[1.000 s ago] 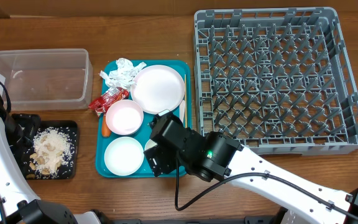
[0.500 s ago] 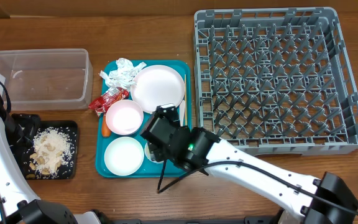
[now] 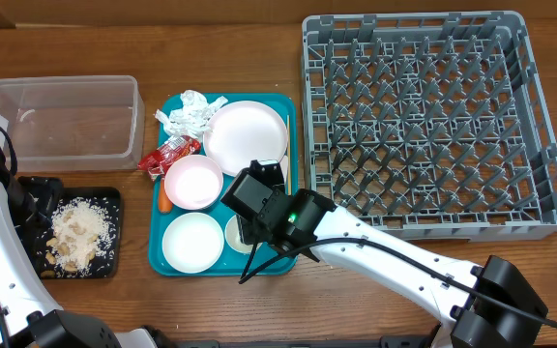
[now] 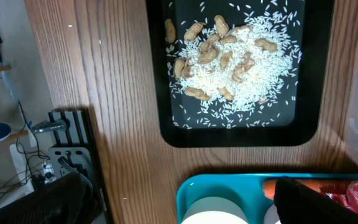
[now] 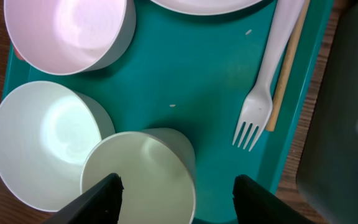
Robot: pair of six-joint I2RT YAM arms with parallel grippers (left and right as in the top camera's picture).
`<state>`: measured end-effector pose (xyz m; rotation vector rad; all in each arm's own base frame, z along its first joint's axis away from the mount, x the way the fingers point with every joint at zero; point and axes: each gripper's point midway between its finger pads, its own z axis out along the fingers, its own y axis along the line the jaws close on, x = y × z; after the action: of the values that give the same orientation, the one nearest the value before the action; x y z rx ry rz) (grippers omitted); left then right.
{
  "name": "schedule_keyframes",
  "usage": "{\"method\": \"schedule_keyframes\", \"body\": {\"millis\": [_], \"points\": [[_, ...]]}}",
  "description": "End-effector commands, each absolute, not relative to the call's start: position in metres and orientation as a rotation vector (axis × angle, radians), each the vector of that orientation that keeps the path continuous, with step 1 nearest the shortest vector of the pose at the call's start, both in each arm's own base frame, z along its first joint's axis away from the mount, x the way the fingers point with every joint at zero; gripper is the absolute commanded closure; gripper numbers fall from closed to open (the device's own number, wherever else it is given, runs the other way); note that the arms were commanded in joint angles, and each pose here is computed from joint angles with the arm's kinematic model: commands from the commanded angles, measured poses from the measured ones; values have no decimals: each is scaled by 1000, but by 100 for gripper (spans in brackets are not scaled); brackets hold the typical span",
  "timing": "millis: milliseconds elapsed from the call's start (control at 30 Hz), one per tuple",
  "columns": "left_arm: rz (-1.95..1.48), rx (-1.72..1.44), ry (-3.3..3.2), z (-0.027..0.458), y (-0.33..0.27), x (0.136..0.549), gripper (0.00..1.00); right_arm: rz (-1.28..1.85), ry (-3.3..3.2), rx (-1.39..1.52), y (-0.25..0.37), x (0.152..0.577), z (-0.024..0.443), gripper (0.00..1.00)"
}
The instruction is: Sort waste into correct bins and load items into the dishwasher rack
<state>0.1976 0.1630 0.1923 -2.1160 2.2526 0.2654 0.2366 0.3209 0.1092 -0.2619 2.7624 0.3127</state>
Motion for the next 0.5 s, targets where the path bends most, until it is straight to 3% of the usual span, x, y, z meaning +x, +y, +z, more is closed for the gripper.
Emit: {"method": "schedule_keyframes", "body": {"millis": [0,233,467], "points": [[286,-2097,2258,195,167,197,0,409,2719,-284,334,232,135,39],[286,-2097,2258,195,167,197,0,520,2634,-410,366,213,155,39],[286,-2097,2258,195,167,197,0,490,2681,-402,375,210,129,39]]}}
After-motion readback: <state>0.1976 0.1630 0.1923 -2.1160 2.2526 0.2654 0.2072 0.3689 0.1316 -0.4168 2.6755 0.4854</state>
